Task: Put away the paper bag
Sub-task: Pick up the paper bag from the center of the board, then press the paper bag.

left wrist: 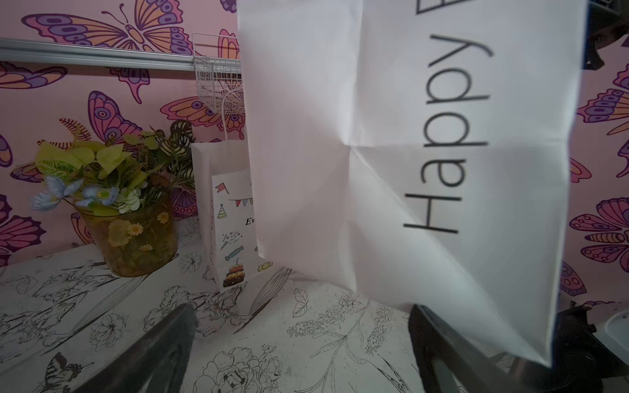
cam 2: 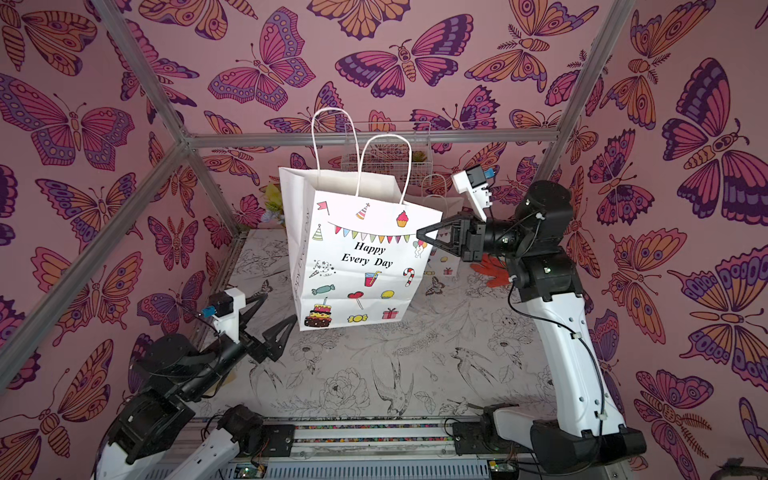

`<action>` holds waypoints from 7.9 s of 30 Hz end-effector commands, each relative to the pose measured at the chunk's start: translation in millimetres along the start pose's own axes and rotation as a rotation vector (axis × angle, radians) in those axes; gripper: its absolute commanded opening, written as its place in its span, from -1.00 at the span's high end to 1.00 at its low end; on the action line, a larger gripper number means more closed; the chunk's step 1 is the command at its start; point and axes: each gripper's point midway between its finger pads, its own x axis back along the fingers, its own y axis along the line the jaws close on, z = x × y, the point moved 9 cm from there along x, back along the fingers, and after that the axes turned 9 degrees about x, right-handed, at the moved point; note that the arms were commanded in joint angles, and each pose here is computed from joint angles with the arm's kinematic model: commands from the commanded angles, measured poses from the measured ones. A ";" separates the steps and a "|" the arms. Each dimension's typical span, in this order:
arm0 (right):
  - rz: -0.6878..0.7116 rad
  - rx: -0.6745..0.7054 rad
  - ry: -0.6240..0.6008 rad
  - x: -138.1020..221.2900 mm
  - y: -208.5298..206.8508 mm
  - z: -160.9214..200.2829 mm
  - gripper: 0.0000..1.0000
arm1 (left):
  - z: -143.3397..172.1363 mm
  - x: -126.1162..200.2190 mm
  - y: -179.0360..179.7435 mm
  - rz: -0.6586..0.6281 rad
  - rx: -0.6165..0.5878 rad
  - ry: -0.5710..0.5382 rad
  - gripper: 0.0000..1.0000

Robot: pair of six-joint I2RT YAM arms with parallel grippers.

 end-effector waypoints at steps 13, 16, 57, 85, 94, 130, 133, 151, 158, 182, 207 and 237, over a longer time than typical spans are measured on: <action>-0.144 0.093 0.056 -0.6 47.0 13.8 1.00 | -8.6 -13.2 -11.0 0.148 0.012 0.011 -1.00; -0.145 0.093 0.056 0.6 50.1 22.0 1.00 | -12.4 -18.3 -14.4 0.222 0.034 0.028 -1.00; -0.010 -0.018 0.087 -10.4 23.1 62.1 1.00 | -46.7 -45.6 -18.4 0.749 0.239 0.009 -0.99; 0.303 0.049 0.119 -40.7 9.5 78.4 1.00 | -31.4 -86.7 -24.0 0.815 0.307 0.130 -0.93; 0.314 0.043 0.070 -39.2 11.8 80.0 1.00 | -24.1 -88.6 -24.1 0.799 0.310 0.150 -0.60; 0.294 0.050 0.102 -50.3 22.9 95.2 1.00 | -19.6 -93.4 -36.7 0.869 0.310 0.203 -0.24; 0.306 0.048 0.094 -49.2 22.8 95.7 1.00 | -18.8 -94.0 -36.6 0.869 0.311 0.205 0.03; 0.292 0.066 0.047 -45.3 27.5 99.1 0.45 | -18.7 -105.1 -34.8 0.869 0.344 0.215 0.82; 0.533 0.174 0.018 -17.2 33.5 110.9 -0.91 | -52.2 -120.3 -27.3 0.898 0.406 0.278 0.88; 0.410 0.017 0.069 -31.3 -14.1 155.2 -0.98 | -124.9 -160.7 -4.9 1.073 0.617 0.414 0.79; 0.167 -0.007 -0.055 -51.6 -15.0 128.6 -0.94 | -108.8 -150.6 -26.5 1.118 0.634 0.487 0.46; -0.090 0.145 -0.182 -37.1 56.9 118.8 -0.98 | -106.8 -122.5 -14.8 0.996 0.640 0.283 1.00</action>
